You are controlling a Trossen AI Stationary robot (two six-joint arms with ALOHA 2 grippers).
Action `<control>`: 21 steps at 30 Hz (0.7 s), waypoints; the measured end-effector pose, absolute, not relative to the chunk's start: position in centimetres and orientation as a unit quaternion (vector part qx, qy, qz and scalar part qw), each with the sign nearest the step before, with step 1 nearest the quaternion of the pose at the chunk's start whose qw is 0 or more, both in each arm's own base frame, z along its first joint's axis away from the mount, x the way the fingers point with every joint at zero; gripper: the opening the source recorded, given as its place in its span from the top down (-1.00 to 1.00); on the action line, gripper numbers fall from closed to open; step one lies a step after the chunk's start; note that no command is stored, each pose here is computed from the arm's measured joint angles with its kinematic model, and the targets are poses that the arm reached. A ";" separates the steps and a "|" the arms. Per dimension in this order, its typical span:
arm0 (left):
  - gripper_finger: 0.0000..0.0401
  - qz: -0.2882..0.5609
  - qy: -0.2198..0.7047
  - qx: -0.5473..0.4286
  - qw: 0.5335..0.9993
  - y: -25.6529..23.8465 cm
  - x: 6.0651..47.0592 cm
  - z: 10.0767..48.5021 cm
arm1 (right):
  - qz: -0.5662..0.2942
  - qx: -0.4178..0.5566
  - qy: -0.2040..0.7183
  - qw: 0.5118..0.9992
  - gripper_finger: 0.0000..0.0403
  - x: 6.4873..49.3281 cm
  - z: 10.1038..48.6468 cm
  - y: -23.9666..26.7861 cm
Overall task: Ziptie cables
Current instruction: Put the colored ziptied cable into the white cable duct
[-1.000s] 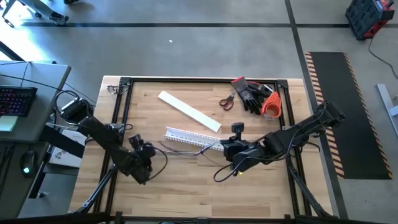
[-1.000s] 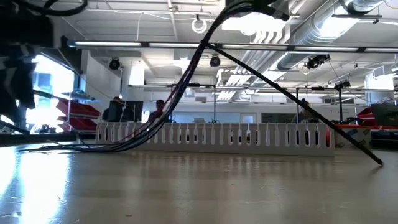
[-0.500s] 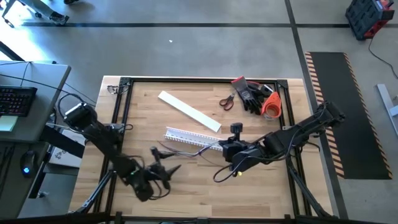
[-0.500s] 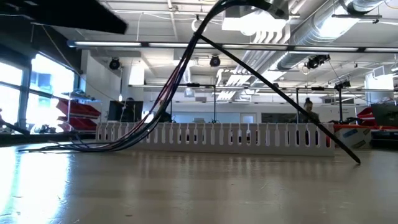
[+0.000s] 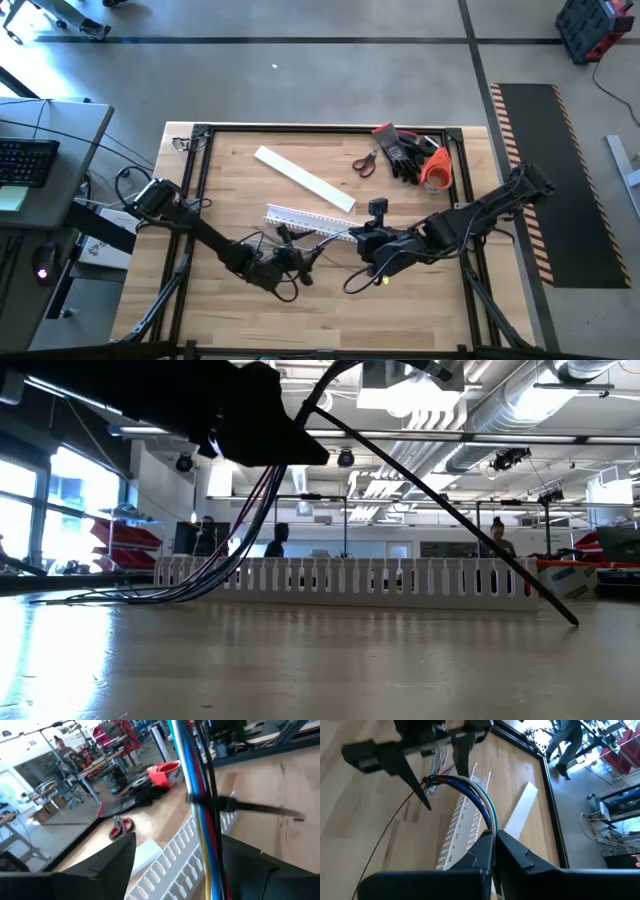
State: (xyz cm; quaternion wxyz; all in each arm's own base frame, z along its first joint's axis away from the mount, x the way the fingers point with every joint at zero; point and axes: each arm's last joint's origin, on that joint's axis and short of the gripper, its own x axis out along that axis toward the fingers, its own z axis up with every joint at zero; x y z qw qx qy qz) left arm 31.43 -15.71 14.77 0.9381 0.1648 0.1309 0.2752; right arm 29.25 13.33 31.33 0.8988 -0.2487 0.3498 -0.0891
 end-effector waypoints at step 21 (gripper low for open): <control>0.43 0.323 0.189 0.187 0.908 -15.0 30.7 11.5 | -0.069 -0.264 0.286 0.919 1.00 24.7 36.3 19.1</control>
